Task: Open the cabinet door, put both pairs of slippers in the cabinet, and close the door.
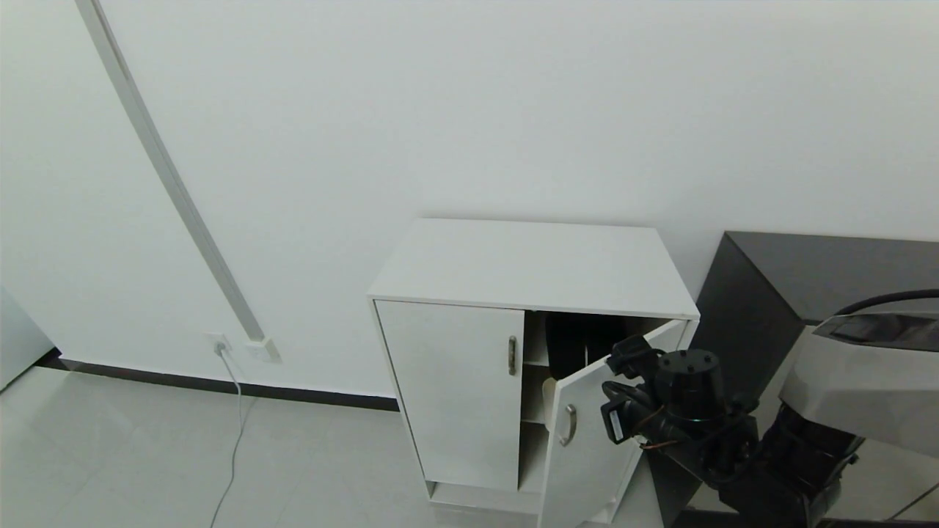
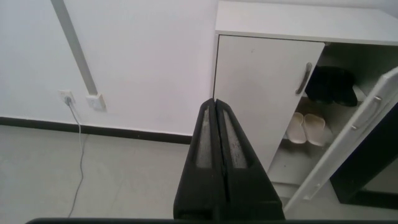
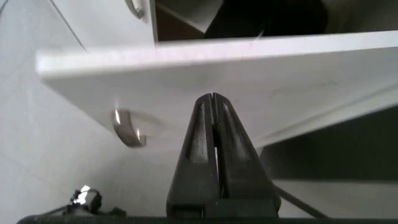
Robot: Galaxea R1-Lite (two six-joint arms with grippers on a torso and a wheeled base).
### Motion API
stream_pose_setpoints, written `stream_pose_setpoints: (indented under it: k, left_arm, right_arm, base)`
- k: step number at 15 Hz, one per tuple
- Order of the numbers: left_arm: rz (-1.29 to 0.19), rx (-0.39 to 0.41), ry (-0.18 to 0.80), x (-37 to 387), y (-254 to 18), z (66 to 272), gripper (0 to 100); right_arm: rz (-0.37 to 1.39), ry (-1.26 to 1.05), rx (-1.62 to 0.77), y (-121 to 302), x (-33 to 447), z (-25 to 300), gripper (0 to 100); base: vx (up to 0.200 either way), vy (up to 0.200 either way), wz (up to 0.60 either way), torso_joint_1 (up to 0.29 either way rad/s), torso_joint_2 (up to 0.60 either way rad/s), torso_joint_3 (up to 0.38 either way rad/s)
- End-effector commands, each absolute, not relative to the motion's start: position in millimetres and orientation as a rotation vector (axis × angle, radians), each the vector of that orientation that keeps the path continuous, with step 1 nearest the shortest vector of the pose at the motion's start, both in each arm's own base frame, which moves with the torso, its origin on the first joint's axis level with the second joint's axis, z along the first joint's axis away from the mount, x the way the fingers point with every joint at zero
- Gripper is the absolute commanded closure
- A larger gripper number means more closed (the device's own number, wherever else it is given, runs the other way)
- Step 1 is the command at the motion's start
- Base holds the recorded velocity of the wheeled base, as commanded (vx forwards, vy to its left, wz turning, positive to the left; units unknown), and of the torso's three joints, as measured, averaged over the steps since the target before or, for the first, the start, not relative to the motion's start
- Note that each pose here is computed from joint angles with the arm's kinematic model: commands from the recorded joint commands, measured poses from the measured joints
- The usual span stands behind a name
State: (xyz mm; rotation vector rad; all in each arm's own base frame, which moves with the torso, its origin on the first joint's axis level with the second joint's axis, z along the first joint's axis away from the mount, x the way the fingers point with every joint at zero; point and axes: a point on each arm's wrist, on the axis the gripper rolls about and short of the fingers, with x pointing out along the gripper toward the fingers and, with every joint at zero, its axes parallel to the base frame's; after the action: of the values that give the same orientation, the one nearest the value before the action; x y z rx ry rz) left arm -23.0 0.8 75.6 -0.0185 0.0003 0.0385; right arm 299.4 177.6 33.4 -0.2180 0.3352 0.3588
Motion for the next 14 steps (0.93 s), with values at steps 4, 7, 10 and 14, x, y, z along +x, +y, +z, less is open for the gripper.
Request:
stream_pose_setpoints:
  k: [4, 7, 10, 14]
  left_arm:
    - [0.040, -0.020, 0.001, -22.9, 0.8, 75.6, 100]
    - [0.040, -0.020, 0.001, -22.9, 0.8, 75.6, 100]
    - [0.040, -0.020, 0.001, -22.9, 0.8, 75.6, 100]
    - [0.040, -0.020, 0.001, -22.9, 0.8, 75.6, 100]
  right_arm:
    - [0.346, 0.313, -0.206, 190.8, 329.4, 12.5, 100]
    - [0.345, 0.280, -0.193, 198.9, 343.0, 10.6, 100]
    - [0.334, 0.259, -0.184, 203.7, 358.5, 3.8, 100]
    - [0.314, 0.243, -0.175, 203.1, 374.4, -3.6, 100]
  base:
    - [0.000, 0.000, 0.00, 0.000, 0.00, 0.000]
    - [0.000, 0.000, 0.00, 0.000, 0.00, 0.000]
    - [0.000, 0.000, 0.00, 0.000, 0.00, 0.000]
    - [0.000, 0.000, 0.00, 0.000, 0.00, 0.000]
